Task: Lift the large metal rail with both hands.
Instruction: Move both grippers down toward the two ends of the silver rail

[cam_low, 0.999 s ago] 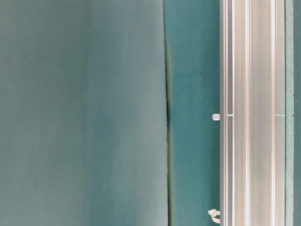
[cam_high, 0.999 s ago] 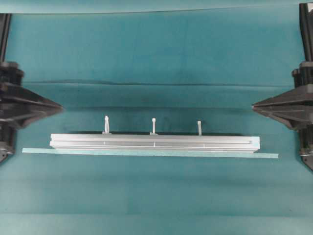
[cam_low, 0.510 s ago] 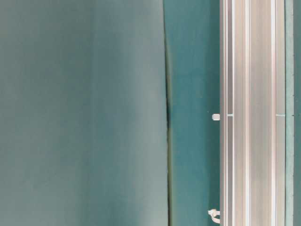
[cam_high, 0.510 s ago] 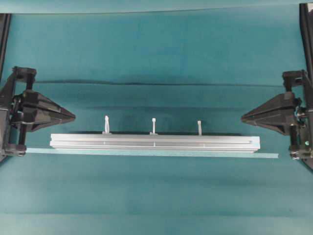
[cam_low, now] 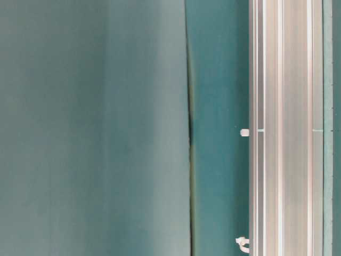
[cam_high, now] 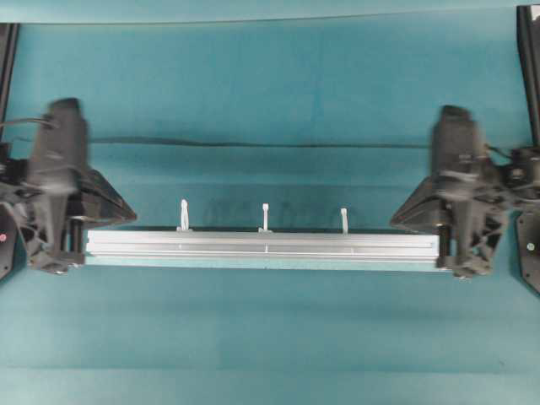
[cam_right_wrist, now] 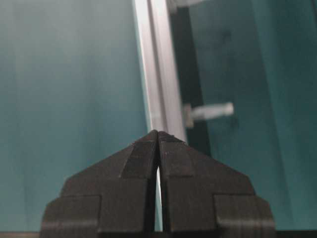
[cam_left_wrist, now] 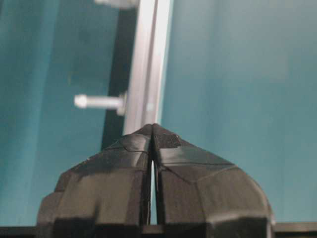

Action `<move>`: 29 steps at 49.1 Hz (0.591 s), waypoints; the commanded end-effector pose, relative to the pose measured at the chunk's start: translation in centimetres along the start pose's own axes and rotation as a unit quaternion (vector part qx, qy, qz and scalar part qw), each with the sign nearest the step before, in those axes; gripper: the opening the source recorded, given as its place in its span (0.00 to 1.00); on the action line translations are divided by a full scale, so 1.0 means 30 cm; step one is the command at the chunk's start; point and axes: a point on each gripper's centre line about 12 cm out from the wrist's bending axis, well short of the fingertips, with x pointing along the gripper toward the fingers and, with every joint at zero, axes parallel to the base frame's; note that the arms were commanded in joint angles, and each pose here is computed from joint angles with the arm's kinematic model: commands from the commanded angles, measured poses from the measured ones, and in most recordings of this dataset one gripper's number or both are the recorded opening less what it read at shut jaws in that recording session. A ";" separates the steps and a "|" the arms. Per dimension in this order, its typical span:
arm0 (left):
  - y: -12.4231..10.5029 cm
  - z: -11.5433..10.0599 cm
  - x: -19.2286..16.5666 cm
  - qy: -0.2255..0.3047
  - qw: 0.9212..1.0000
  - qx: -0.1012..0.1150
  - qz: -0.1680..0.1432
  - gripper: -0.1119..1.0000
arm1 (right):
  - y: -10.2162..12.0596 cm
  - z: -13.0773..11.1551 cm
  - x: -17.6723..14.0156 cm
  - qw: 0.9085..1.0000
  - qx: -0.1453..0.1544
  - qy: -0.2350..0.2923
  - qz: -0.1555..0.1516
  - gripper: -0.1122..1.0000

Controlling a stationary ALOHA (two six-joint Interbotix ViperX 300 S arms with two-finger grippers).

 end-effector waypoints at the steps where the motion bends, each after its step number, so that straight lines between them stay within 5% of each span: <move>1: -0.005 0.024 0.000 0.028 1.000 0.004 0.005 0.08 | 0.001 0.017 0.021 0.999 0.011 0.032 -0.005 0.11; 16: -0.003 0.029 0.085 0.130 0.991 0.026 0.023 0.08 | -0.026 0.015 0.056 0.989 0.012 0.140 -0.033 0.11; 29: -0.008 0.043 0.106 0.145 0.988 0.060 0.020 0.08 | -0.026 0.009 0.079 0.984 0.008 0.173 -0.038 0.11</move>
